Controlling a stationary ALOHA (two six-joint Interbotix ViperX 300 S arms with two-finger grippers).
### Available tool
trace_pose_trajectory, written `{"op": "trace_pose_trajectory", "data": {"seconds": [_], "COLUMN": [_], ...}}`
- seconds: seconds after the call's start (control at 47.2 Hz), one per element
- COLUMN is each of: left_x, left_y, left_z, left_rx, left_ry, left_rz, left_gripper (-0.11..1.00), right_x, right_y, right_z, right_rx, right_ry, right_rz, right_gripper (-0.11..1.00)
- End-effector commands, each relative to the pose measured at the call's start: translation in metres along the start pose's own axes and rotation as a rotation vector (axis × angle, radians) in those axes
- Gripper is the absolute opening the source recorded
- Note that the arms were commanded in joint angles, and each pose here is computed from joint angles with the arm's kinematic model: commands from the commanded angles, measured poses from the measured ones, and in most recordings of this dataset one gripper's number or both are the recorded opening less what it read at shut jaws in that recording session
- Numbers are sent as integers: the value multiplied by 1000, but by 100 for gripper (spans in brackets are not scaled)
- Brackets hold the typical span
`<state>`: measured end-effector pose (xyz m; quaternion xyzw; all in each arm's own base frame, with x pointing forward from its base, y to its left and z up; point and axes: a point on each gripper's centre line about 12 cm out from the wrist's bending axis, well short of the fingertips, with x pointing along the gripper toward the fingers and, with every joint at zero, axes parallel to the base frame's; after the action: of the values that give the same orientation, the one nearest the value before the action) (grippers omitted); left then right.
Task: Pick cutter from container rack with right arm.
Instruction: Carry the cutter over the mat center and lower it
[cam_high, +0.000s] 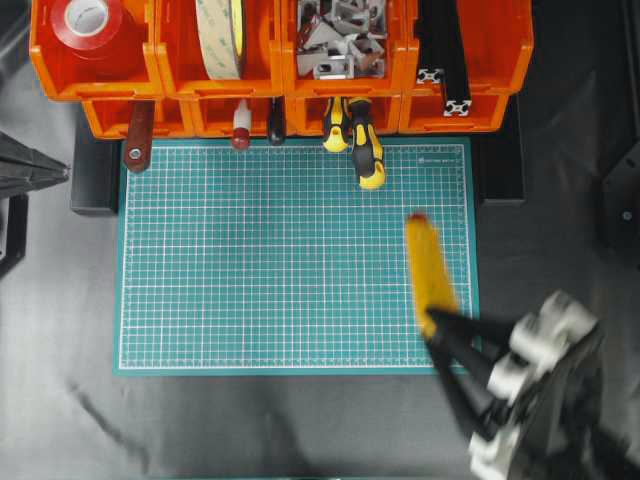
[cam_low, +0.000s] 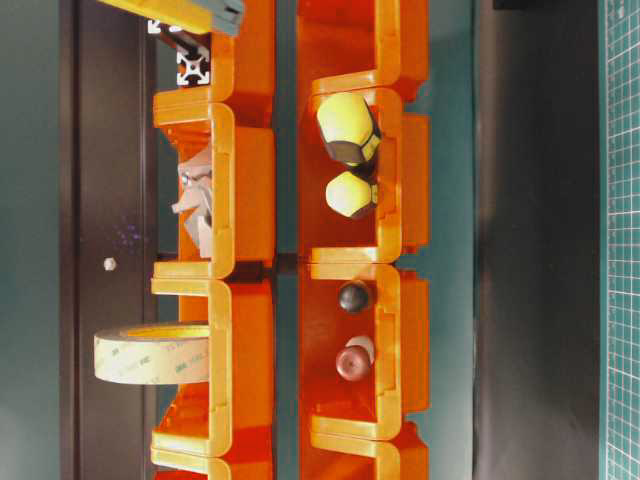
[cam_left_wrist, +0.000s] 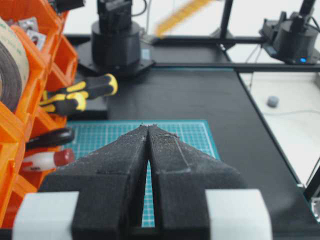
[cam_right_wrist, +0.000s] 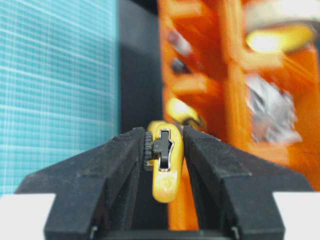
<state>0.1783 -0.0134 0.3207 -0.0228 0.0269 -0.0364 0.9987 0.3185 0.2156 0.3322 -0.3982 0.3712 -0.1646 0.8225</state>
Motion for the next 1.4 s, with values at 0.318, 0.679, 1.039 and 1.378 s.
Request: {"op": "trace_pose_trajectory", "data": {"seconds": [0.318, 0.679, 1.039, 1.378], "left_x": [-9, -14, -13, -11], "left_y": [-3, -4, -4, -4], "left_z": [20, 29, 33, 30], "left_rx": [-3, -5, -42, -39], "left_ry": [-91, -128, -143, -129], "left_rz": [-14, -21, -27, -25], "left_gripper": [0, 0, 0, 0], "right_x": [42, 126, 185, 202], "right_y": [64, 88, 58, 71], "right_z": [14, -32, -51, -62], "right_rx": [-130, -256, -270, -265], "right_ry": [-180, -246, -236, -215], "right_rz": [153, 295, 262, 321], "right_gripper": [27, 27, 27, 27]}}
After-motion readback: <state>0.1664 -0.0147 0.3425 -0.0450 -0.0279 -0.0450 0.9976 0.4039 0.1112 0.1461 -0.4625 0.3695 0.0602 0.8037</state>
